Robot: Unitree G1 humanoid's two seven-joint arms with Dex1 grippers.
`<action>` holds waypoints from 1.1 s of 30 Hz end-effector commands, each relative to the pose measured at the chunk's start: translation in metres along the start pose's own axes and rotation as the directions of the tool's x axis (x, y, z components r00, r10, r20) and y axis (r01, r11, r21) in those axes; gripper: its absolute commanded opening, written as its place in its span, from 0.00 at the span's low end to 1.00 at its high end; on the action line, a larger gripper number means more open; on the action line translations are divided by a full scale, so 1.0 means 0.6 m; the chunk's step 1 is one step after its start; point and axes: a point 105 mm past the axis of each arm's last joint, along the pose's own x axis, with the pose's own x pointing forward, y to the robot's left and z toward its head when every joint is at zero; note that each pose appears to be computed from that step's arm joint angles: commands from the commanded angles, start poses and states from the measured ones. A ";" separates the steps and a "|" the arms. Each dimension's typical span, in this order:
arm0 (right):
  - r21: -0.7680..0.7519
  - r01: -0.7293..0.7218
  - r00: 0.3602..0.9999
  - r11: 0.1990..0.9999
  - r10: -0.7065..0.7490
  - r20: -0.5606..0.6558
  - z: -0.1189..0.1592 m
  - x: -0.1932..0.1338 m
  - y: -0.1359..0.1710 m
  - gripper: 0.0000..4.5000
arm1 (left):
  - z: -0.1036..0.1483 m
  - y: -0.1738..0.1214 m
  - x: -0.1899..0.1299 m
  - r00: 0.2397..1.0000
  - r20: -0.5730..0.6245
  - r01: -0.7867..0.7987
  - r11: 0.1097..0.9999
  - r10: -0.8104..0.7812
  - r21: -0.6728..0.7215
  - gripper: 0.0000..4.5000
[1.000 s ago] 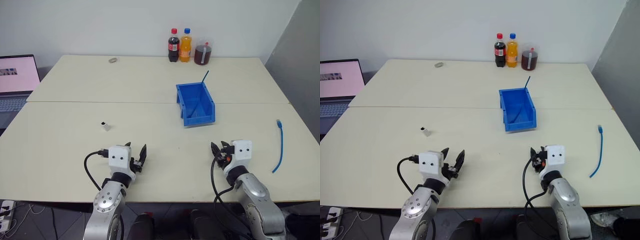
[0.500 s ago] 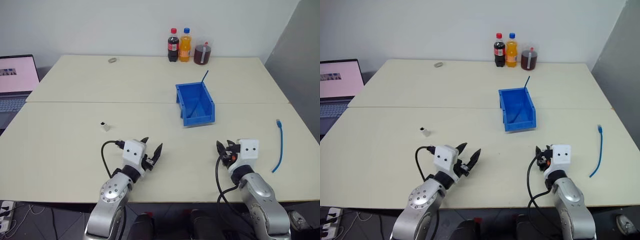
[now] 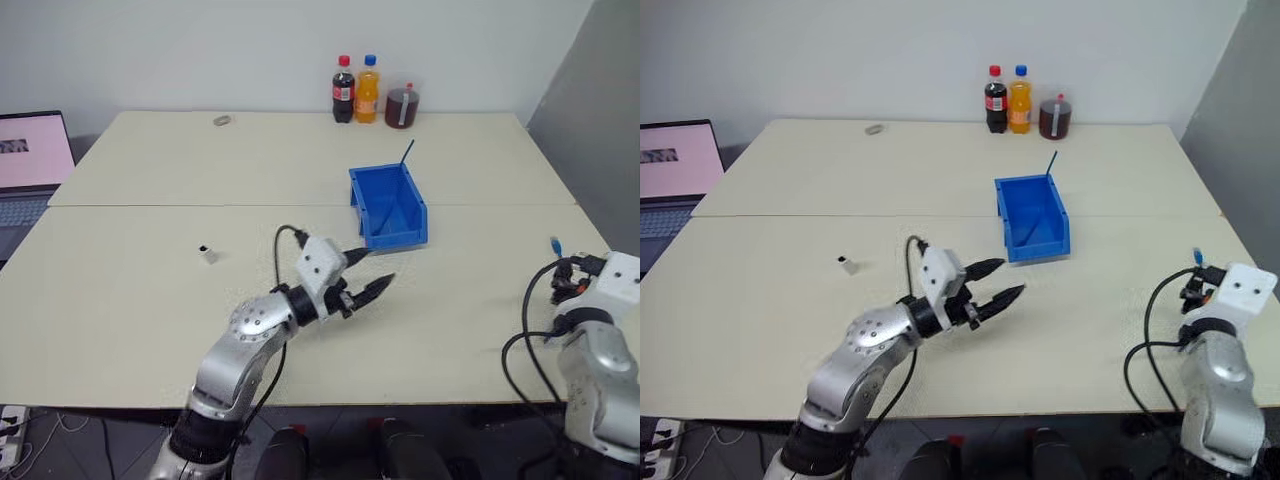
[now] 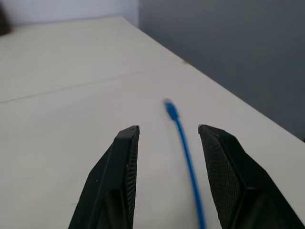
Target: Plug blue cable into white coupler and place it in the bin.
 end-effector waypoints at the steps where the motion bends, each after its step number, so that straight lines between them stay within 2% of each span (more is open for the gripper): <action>1: 0.034 -0.002 0.999 0.999 0.004 -0.050 0.018 0.027 -0.025 0.46 | 0.009 -0.036 0.011 0.985 -0.020 0.172 0.983 -0.174 -0.057 0.67; 3: 0.004 0.008 0.996 1.000 -0.008 -0.088 0.019 0.041 -0.038 0.46 | 0.005 -0.041 0.014 0.976 -0.049 0.209 0.975 -0.212 -0.074 0.67; 7: 0.024 -0.054 0.982 0.998 0.058 -0.177 0.019 0.066 -0.040 0.46 | -0.001 -0.047 0.021 0.955 -0.113 0.264 0.960 -0.274 -0.097 0.67; 11: 0.020 -0.080 0.965 0.997 0.082 -0.251 0.019 0.081 -0.043 0.46 | -0.009 -0.046 0.022 0.939 -0.190 0.272 0.957 -0.287 -0.105 0.67; 13: 0.020 -0.087 0.959 0.996 0.089 -0.270 0.018 0.085 -0.045 0.46 | -0.008 -0.043 0.023 0.939 -0.200 0.262 0.959 -0.279 -0.110 0.67; 17: 0.047 -0.139 0.912 0.989 0.146 -0.383 -0.007 0.083 -0.037 0.46 | -0.001 -0.046 0.025 0.939 -0.204 0.264 0.961 -0.275 -0.081 0.67; 25: 0.104 -0.221 0.850 0.970 0.243 -0.466 -0.028 0.077 -0.016 0.46 | -0.001 -0.029 0.034 0.954 -0.220 0.195 0.979 -0.202 -0.050 0.67; 33: 0.128 -0.216 0.777 0.968 0.250 -0.577 -0.068 0.066 -0.009 0.46 | 0.000 -0.022 0.036 0.956 -0.232 0.179 0.984 -0.179 -0.022 0.67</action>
